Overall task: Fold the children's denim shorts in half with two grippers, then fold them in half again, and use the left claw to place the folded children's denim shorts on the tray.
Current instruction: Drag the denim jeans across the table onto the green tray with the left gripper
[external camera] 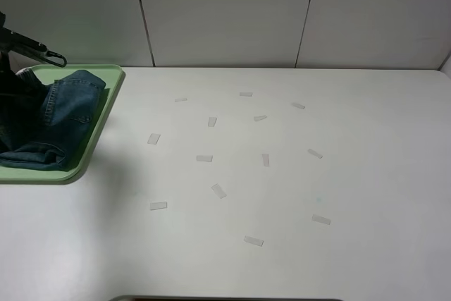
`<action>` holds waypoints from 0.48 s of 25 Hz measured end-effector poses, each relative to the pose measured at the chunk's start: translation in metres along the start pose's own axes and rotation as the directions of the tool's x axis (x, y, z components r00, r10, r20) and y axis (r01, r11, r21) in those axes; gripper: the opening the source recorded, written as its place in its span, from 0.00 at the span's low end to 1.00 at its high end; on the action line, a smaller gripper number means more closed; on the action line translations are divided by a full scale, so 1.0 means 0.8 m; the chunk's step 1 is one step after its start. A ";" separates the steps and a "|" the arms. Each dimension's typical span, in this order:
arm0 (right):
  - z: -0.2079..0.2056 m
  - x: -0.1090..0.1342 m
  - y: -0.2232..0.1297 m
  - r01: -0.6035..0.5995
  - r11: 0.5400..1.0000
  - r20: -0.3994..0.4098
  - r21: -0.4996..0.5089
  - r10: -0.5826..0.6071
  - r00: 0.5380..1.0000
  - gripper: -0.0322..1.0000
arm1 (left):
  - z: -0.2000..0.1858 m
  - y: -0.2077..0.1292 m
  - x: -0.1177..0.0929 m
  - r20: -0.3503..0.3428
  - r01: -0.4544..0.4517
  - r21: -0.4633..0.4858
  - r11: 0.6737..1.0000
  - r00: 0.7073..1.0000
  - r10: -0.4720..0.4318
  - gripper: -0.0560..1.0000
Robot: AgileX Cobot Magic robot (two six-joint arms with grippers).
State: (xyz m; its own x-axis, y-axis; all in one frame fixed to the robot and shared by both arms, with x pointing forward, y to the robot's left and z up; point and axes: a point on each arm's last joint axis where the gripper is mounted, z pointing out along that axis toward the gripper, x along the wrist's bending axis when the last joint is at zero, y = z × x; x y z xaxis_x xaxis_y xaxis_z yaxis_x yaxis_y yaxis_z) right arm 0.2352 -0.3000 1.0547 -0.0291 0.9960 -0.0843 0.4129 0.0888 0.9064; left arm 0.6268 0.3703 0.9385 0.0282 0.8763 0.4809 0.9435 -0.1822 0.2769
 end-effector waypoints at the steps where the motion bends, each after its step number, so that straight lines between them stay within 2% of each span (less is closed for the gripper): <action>1: 0.000 0.000 0.000 0.000 1.000 0.000 0.000 0.000 1.000 0.70 | 0.000 0.000 0.000 0.001 -0.010 -0.003 1.000 1.000 0.010 0.32; 3: 0.000 0.000 0.000 0.000 1.000 0.000 0.000 0.000 1.000 0.70 | 0.000 0.001 0.000 0.003 -0.018 -0.008 1.000 1.000 0.018 0.49; 5: 0.000 0.000 0.000 0.000 1.000 0.000 0.000 0.000 1.000 0.70 | -0.001 0.002 0.000 0.006 -0.014 -0.020 1.000 1.000 0.014 0.71; 7: 0.000 0.000 0.000 0.000 1.000 0.000 0.000 0.000 1.000 0.70 | -0.003 0.004 0.000 0.009 0.005 -0.037 0.999 1.000 -0.004 0.86; 9: 0.000 0.000 0.000 0.000 1.000 0.000 0.000 0.000 1.000 0.70 | -0.008 0.006 0.003 0.006 0.019 -0.056 0.998 1.000 -0.018 0.92; 12: 0.000 0.000 0.000 0.000 1.000 0.000 0.000 0.000 1.000 0.70 | -0.020 0.010 0.010 -0.002 0.032 -0.098 0.995 0.999 -0.032 0.94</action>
State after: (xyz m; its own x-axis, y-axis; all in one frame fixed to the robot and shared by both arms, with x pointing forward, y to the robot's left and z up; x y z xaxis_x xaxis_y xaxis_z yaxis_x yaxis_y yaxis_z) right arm 0.2352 -0.3000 1.0547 -0.0291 0.9960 -0.0843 0.4129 0.0888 0.9064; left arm 0.6295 0.3685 0.9578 -0.0029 0.8808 0.4736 0.9068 -0.1974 0.3726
